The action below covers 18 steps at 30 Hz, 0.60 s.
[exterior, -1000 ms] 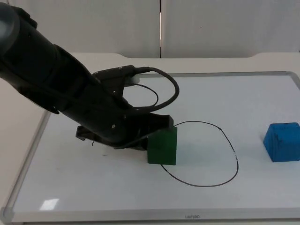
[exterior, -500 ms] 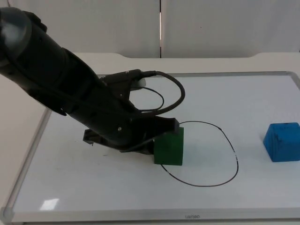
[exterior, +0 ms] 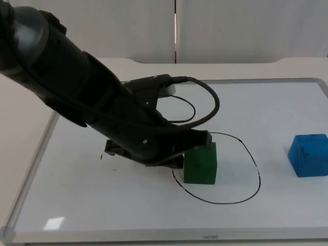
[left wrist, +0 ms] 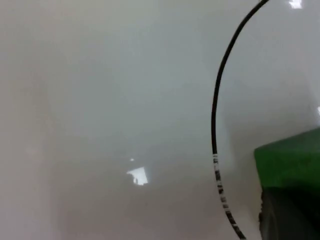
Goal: Push the two cubes into the marked area.
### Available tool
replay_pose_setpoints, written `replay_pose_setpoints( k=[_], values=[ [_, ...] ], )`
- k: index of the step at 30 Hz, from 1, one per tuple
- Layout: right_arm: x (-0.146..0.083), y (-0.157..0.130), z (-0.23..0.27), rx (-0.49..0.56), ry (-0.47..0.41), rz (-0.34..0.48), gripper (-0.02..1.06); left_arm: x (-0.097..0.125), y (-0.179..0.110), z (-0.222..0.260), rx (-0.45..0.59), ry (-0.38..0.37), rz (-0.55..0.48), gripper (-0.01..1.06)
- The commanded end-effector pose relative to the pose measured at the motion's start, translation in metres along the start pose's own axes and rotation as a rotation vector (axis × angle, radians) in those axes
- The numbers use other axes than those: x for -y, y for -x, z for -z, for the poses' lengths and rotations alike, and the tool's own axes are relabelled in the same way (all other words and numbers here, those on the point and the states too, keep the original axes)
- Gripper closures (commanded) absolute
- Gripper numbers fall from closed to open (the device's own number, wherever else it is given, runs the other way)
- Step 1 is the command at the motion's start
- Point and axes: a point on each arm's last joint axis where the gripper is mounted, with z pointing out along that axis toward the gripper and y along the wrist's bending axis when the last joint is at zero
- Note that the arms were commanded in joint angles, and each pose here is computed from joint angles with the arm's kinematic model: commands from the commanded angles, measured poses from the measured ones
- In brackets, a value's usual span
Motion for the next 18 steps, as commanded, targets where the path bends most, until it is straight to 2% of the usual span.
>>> replay_pose_setpoints(
  k=[1, 6, 9, 12, 17, 18],
  values=[
    [0.000, -0.001, -0.002, 0.001, -0.007, -0.002, -0.01, 0.003, 0.001, 0.000, 0.003, -0.005, -0.005, 1.05],
    [0.000, -0.001, -0.002, 0.001, -0.007, -0.002, -0.01, 0.004, 0.001, 0.001, -0.003, -0.012, -0.039, 1.05],
    [0.000, -0.001, -0.002, 0.001, -0.007, -0.002, -0.01, 0.008, 0.005, 0.013, 0.017, -0.016, -0.104, 1.05],
    [0.000, -0.001, -0.002, 0.001, -0.007, -0.002, -0.01, 0.013, 0.012, 0.029, 0.062, -0.028, -0.124, 1.05],
    [0.000, -0.001, -0.002, 0.001, -0.007, -0.002, -0.01, 0.031, 0.034, 0.080, 0.218, -0.047, -0.238, 1.05],
    [0.000, -0.001, -0.002, 0.001, -0.007, -0.002, -0.01, 0.031, 0.034, 0.080, 0.218, -0.047, -0.238, 1.05]
  ],
)
